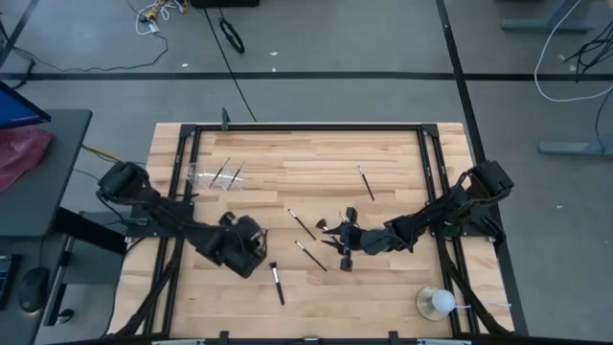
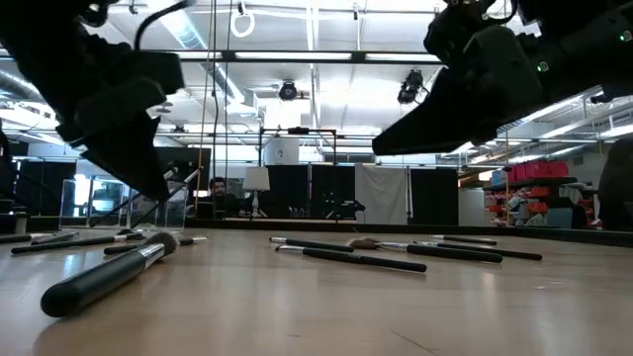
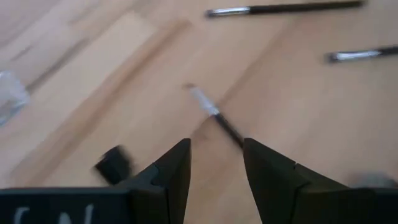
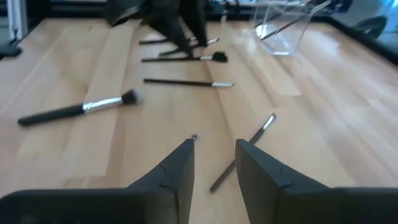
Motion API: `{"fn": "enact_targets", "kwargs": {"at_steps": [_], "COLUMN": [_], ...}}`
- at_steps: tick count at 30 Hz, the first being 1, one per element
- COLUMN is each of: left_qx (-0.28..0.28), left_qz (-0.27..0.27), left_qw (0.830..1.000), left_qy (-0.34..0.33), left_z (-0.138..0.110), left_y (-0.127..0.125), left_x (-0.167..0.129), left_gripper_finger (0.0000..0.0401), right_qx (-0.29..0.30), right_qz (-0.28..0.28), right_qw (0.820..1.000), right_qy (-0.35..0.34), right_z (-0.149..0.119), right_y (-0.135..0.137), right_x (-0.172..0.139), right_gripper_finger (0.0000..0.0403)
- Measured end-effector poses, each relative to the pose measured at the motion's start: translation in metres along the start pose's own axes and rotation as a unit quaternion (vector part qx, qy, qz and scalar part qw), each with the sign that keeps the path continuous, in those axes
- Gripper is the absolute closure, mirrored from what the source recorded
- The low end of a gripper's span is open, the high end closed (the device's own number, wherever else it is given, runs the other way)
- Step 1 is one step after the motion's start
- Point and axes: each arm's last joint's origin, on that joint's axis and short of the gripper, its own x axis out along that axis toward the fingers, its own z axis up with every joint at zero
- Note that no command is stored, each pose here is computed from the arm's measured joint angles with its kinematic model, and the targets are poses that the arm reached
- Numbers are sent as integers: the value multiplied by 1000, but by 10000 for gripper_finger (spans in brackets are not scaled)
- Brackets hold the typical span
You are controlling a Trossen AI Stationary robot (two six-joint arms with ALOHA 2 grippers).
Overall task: Put items in baskets/containers
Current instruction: Put the liner brush into the transparent organizer
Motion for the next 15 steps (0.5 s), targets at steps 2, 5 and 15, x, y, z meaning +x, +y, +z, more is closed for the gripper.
{"fn": "enact_targets", "kwargs": {"at_steps": [2, 5, 15], "left_qx": [-25, -60, -63], "left_qz": [5, -3, -57], "left_qw": [1000, 997, 995], "left_qy": [-17, -48, -45], "left_z": [-4, -11, -25], "left_y": [1, 2, 6], "left_x": [-1, 1, 14], "left_gripper_finger": [248, 247, 184], "right_qx": [1, -1, 0], "right_qz": [8, 12, 25], "right_qw": [1000, 1000, 1000], "right_qy": [8, 9, 12], "right_z": [-1, -2, -2], "right_y": [0, 1, 1], "right_x": [0, 0, 0], "right_gripper_finger": [282, 282, 282]}}
